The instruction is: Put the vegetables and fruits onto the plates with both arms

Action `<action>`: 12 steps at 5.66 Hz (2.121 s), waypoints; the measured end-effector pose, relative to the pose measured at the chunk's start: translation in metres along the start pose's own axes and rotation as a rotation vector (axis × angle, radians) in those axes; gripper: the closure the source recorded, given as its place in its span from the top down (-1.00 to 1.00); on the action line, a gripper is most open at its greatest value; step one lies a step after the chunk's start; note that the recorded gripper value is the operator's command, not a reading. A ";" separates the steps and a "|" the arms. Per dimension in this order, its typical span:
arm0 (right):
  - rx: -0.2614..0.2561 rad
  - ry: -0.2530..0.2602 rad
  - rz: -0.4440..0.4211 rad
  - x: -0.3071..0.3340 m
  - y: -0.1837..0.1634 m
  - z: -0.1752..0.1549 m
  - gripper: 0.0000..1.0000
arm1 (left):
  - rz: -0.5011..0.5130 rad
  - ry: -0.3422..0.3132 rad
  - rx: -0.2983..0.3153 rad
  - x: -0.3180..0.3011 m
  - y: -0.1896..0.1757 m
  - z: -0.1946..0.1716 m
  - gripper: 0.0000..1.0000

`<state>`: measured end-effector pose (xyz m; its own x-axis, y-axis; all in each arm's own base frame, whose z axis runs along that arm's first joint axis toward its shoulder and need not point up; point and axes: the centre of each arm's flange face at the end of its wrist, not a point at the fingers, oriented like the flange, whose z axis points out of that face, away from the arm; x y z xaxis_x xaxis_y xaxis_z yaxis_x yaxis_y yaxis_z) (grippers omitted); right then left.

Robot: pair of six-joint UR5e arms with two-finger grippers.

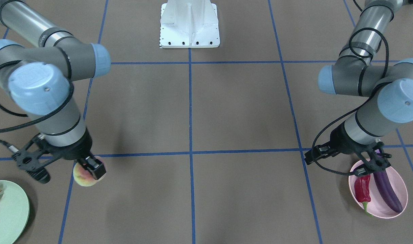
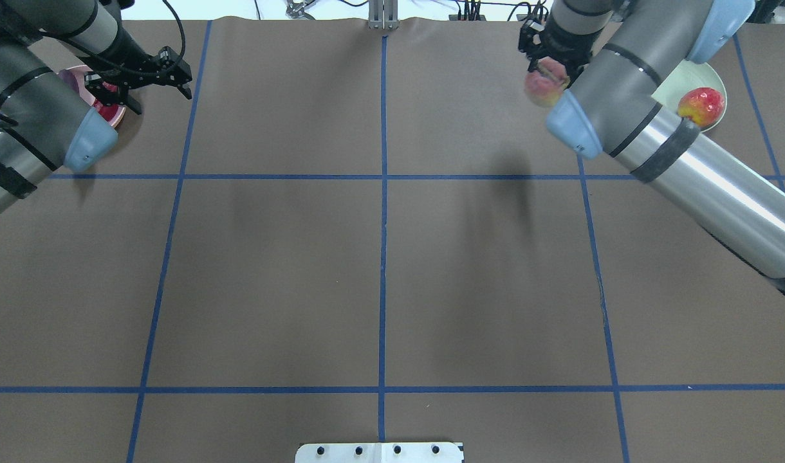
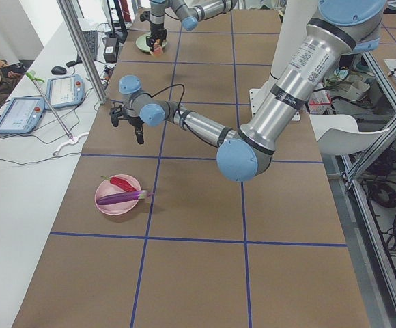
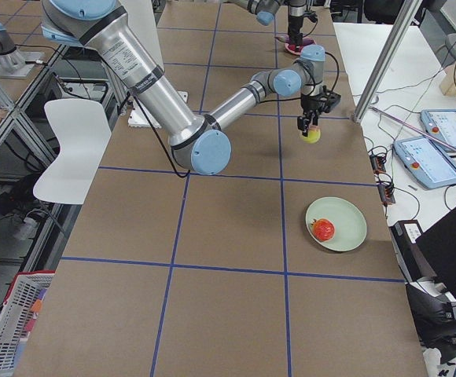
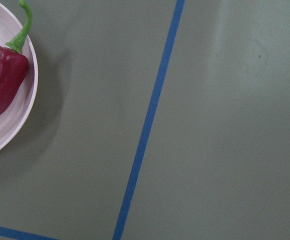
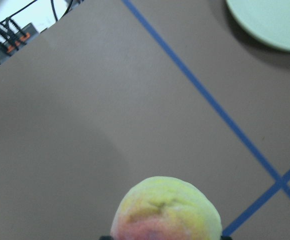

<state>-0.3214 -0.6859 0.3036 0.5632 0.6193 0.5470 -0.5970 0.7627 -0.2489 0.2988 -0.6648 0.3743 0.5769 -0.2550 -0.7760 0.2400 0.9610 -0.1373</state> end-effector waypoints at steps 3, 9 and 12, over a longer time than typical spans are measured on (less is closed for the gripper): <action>0.034 0.059 -0.001 0.093 -0.139 0.099 -1.00 | -0.008 0.005 -0.005 0.009 0.008 0.003 1.00; -0.027 -0.054 -0.138 0.162 -0.151 0.107 1.00 | 0.102 0.031 0.007 -0.004 0.029 -0.015 1.00; -0.072 -0.200 -0.392 0.285 -0.085 0.037 1.00 | 0.377 -0.005 0.061 -0.152 0.094 -0.070 1.00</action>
<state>-0.1309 -0.5812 0.5103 0.6131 0.2380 0.7533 -0.3149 0.9481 -0.0433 0.1793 -0.5288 0.4360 0.6377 0.1147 -0.7617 0.0563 0.9793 0.1946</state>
